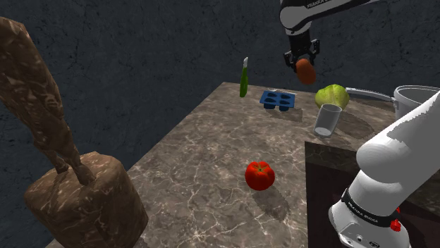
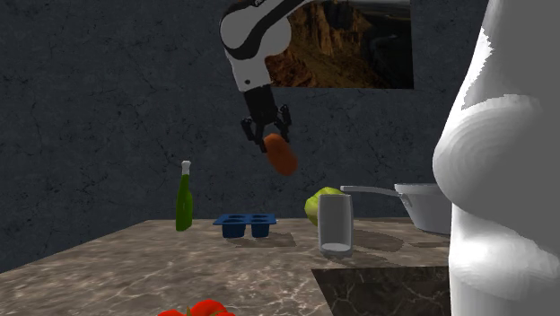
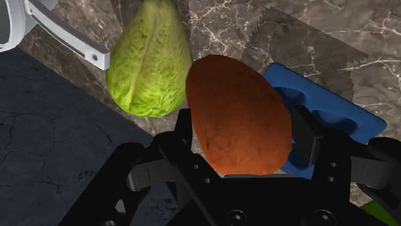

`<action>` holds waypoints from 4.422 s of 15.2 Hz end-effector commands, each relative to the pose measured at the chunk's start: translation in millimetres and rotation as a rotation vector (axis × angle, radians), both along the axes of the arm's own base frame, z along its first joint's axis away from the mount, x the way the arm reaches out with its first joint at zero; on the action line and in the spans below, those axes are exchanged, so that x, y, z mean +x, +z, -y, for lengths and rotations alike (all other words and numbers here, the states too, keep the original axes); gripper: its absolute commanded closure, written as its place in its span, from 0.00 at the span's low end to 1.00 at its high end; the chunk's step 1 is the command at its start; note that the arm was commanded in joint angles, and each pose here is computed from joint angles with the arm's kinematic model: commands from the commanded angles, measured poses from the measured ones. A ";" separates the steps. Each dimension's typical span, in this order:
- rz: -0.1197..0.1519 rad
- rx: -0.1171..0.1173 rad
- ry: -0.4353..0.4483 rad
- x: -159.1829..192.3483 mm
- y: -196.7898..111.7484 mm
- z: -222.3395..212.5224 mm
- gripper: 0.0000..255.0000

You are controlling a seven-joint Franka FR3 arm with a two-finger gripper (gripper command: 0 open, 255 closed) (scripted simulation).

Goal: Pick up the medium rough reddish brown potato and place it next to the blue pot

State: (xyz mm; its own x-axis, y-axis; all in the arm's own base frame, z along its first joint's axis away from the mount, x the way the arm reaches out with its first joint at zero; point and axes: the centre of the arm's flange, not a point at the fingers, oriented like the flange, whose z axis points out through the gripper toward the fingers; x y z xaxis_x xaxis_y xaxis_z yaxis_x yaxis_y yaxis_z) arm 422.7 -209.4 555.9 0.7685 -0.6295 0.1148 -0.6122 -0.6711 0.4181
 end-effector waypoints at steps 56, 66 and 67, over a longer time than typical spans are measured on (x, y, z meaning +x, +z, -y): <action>-0.001 0.000 0.002 -74.3 -114.3 464.3 1.00; -0.001 0.000 0.002 -74.3 -167.1 464.3 1.00; -0.001 0.000 0.002 -74.3 -172.4 464.3 1.00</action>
State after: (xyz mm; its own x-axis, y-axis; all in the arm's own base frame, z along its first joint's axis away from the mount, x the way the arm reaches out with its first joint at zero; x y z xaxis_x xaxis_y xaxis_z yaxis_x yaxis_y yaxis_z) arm 347.8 -673.9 388.6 0.7699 -0.6279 0.1140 -0.6104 -0.6725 0.4185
